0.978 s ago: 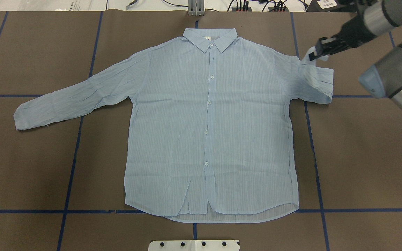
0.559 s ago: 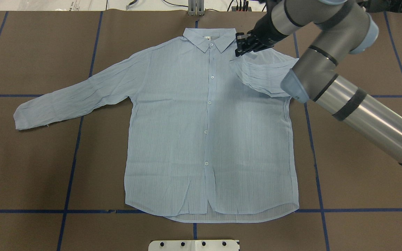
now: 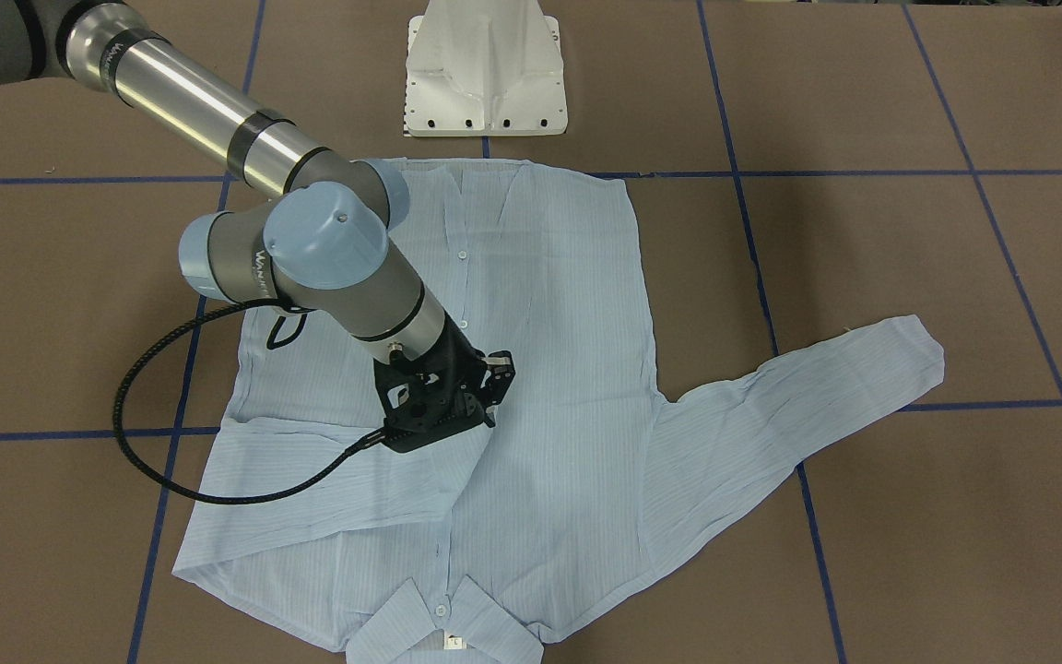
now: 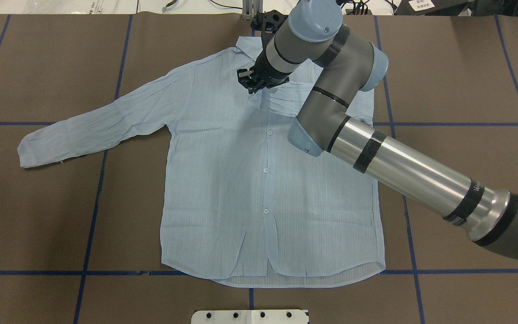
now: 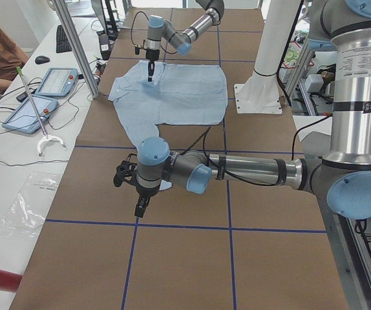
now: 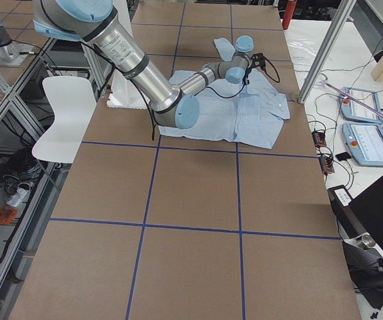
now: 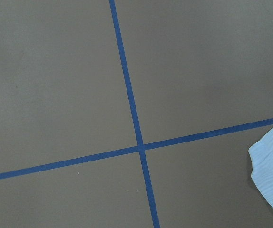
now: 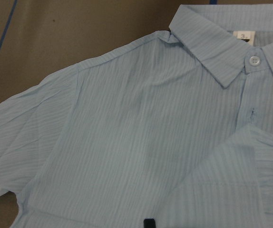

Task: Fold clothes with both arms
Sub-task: 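Lift the sleeve cuff with the right gripper and fold it across the shirt chest, then release the sleeve with the right gripper while the left gripper grasps the other cuff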

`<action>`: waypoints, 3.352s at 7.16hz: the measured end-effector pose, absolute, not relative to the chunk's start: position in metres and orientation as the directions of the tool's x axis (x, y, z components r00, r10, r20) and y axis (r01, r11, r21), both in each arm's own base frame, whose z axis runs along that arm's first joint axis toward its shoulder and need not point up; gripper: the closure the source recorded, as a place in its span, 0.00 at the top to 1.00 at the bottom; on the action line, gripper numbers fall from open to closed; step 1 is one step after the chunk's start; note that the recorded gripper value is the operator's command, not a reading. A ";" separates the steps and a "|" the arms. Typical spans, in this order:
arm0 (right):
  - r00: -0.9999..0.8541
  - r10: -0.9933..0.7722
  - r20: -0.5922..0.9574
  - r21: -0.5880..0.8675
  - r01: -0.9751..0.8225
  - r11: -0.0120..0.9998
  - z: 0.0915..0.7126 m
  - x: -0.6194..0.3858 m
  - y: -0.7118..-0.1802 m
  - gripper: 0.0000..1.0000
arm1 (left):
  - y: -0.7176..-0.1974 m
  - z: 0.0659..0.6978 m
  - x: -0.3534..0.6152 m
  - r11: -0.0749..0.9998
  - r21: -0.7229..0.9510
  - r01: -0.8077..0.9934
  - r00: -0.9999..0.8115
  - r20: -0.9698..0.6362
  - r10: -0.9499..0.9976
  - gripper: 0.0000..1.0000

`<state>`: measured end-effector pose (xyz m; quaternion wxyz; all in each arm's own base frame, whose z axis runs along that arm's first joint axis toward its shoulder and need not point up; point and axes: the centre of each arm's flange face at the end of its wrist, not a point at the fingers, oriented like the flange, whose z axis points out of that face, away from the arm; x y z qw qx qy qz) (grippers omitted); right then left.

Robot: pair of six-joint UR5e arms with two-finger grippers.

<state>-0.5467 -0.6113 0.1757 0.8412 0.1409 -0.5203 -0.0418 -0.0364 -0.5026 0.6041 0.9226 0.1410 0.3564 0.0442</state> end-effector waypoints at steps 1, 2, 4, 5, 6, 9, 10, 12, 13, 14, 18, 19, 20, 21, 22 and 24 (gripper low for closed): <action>0.468 -0.219 0.856 0.283 -0.070 0.956 0.168 -0.567 -0.611 0.00 | -0.503 0.605 -0.036 0.957 0.290 0.019 0.742 -0.645 0.181 1.00; 0.482 -0.219 0.849 0.281 -0.061 0.958 0.160 -0.585 -0.613 0.23 | -0.503 0.605 -0.036 0.957 0.291 0.020 0.742 -0.646 0.181 1.00; 0.500 -0.228 0.836 0.291 -0.049 0.956 0.145 -0.614 -0.608 1.00 | -0.507 0.601 -0.036 0.954 0.298 0.021 0.742 -0.644 0.185 1.00; 0.508 -0.247 0.826 0.319 -0.059 0.946 0.134 -0.629 -0.597 1.00 | -0.510 0.599 -0.036 0.953 0.301 0.022 0.742 -0.644 0.186 1.00; 0.510 -0.258 0.821 0.338 -0.068 0.939 0.124 -0.638 -0.590 1.00 | -0.513 0.598 -0.036 0.954 0.300 0.025 0.742 -0.645 0.183 1.00; 0.524 -0.248 0.814 0.332 -0.071 0.940 0.111 -0.637 -0.582 1.00 | -0.530 0.583 -0.018 0.958 0.247 0.143 0.719 -0.691 0.071 1.00; 0.562 -0.222 0.797 0.302 -0.053 0.952 0.105 -0.621 -0.581 1.00 | -0.530 0.576 0.017 0.953 0.223 0.203 0.691 -0.723 0.022 1.00; 0.620 -0.150 0.770 0.219 -0.035 0.975 0.114 -0.561 -0.589 1.00 | -0.513 0.575 0.099 0.949 0.160 0.271 0.646 -0.762 -0.056 0.96; 0.646 -0.139 0.750 0.204 -0.026 0.979 0.135 -0.527 -0.593 1.00 | -0.501 0.578 0.138 0.949 0.137 0.285 0.641 -0.763 -0.082 0.94; 0.664 -0.155 0.731 0.211 -0.004 0.978 0.156 -0.493 -0.593 1.00 | -0.491 0.584 0.169 0.949 0.129 0.287 0.653 -0.751 -0.095 0.88; 0.665 -0.182 0.725 0.213 0.035 0.976 0.202 -0.425 -0.592 1.00 | -0.479 0.622 0.218 0.956 0.148 0.252 0.680 -0.730 -0.066 0.67; 0.665 -0.183 0.724 0.214 0.036 0.976 0.204 -0.423 -0.593 1.00 | -0.481 0.624 0.221 0.957 0.149 0.248 0.681 -0.729 -0.063 0.66; 0.665 -0.184 0.724 0.214 0.037 0.976 0.204 -0.423 -0.593 1.00 | -0.482 0.625 0.224 0.958 0.150 0.246 0.682 -0.728 -0.061 0.64; 0.665 -0.184 0.724 0.214 0.037 0.976 0.204 -0.422 -0.593 1.00 | -0.485 0.624 0.227 0.958 0.152 0.244 0.683 -0.728 -0.059 0.61; 0.665 -0.184 0.724 0.215 0.036 0.976 0.204 -0.422 -0.593 1.00 | -0.488 0.622 0.229 0.958 0.153 0.243 0.683 -0.728 -0.057 0.58; 0.665 -0.184 0.724 0.215 0.036 0.976 0.205 -0.422 -0.593 1.00 | -0.490 0.624 0.231 0.959 0.151 0.242 0.686 -0.725 -0.059 0.56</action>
